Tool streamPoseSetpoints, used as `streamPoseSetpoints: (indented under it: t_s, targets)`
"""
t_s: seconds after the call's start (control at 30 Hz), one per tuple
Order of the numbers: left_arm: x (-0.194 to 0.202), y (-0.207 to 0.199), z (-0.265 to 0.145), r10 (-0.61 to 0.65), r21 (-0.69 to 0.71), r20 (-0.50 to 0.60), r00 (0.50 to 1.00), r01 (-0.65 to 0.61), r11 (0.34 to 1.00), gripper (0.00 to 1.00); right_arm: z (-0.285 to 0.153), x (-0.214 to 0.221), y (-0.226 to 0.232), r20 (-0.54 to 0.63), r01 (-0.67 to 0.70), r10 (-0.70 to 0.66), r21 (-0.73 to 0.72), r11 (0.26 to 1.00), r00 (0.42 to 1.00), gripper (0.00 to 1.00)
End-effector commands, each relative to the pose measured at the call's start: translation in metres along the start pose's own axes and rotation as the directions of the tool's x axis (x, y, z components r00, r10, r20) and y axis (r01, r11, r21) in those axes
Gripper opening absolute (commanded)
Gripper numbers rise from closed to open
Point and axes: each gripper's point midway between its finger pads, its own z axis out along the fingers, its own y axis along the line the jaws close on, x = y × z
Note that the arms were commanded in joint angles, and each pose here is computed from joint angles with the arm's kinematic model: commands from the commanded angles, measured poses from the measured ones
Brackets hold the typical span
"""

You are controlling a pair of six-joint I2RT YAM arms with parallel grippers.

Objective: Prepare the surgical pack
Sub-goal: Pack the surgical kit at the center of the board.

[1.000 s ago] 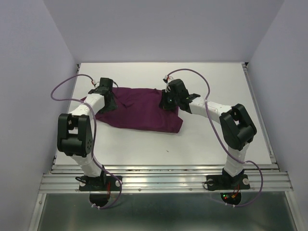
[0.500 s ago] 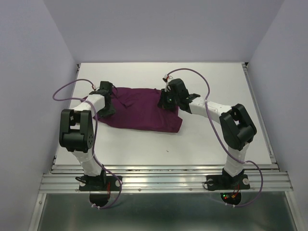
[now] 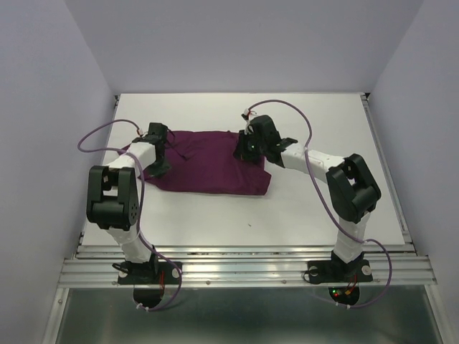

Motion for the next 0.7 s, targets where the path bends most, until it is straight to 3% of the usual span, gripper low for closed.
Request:
streamPoseSetpoints:
  t_s: [0.0,0.37,0.67]
  targets:
    - [-0.008,0.015,-0.026,-0.026,-0.021,0.051,0.998,0.027,0.999,0.00,-0.006,-0.054,0.020,0.149,0.028,-0.021,-0.046,0.999,0.989,0.02]
    - [-0.013,0.019,-0.050,-0.077,0.036,0.083,0.994,0.075,0.997,0.00,-0.007,-0.070,0.030,0.174,0.037,-0.023,-0.075,0.996,0.985,0.02]
    - [0.001,0.034,-0.042,-0.125,0.005,0.067,0.990,0.125,0.992,0.00,0.016,-0.063,0.018,0.145,0.028,-0.022,-0.041,0.999,0.989,0.04]
